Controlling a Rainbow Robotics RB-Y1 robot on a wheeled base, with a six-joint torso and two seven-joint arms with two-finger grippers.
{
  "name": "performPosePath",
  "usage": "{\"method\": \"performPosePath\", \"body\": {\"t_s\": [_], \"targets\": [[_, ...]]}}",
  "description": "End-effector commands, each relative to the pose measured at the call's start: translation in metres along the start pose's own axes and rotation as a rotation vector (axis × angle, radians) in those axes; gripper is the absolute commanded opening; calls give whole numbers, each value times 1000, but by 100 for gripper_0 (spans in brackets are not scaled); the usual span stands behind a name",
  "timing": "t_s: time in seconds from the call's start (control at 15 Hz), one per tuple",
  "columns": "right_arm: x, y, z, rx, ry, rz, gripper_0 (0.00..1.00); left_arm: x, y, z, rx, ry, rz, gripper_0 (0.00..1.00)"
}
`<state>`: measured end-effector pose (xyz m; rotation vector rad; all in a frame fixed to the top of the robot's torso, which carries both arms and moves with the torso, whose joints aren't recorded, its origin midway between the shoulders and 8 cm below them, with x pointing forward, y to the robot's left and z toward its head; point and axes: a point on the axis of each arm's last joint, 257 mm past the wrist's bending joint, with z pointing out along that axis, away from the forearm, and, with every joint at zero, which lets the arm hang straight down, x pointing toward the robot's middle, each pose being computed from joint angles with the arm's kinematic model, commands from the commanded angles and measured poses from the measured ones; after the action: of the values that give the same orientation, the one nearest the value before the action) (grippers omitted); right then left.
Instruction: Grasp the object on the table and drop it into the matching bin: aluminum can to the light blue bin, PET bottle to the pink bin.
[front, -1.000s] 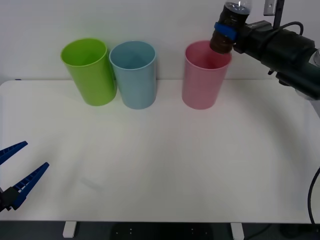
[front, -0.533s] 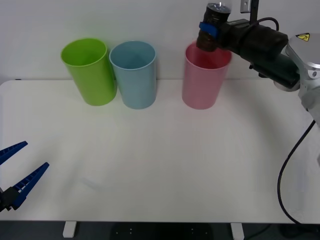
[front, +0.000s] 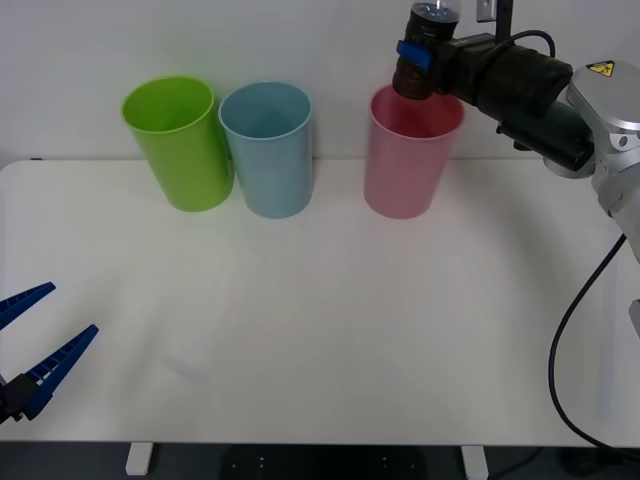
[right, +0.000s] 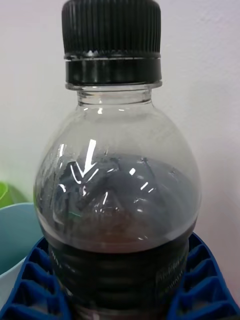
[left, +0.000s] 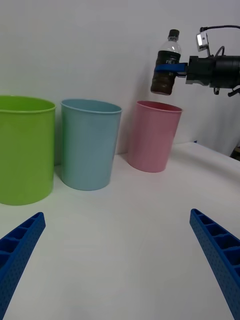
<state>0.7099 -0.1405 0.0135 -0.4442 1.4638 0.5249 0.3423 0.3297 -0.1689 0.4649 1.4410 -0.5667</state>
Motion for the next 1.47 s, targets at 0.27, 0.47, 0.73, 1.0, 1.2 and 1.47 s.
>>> {"method": "performPosePath", "body": {"t_s": [0.27,0.47,0.73,1.0,1.2,1.47], "targets": [[-7,0,-2,-9,-10,-16,100,0,0,0,0,0,0,100],[-14,-8,-10,-13,-22,0,100,0,0,0,0,0,0,100],[-12,-17,-32,-48,-21,42,100,0,0,0,0,0,0,100],[-14,-18,-67,-75,-49,43,100,0,0,0,0,0,0,100],[-9,-8,-101,-103,-59,34,100,0,0,0,0,0,0,100],[7,7,-148,-120,-66,27,100,0,0,0,0,0,0,100]]}}
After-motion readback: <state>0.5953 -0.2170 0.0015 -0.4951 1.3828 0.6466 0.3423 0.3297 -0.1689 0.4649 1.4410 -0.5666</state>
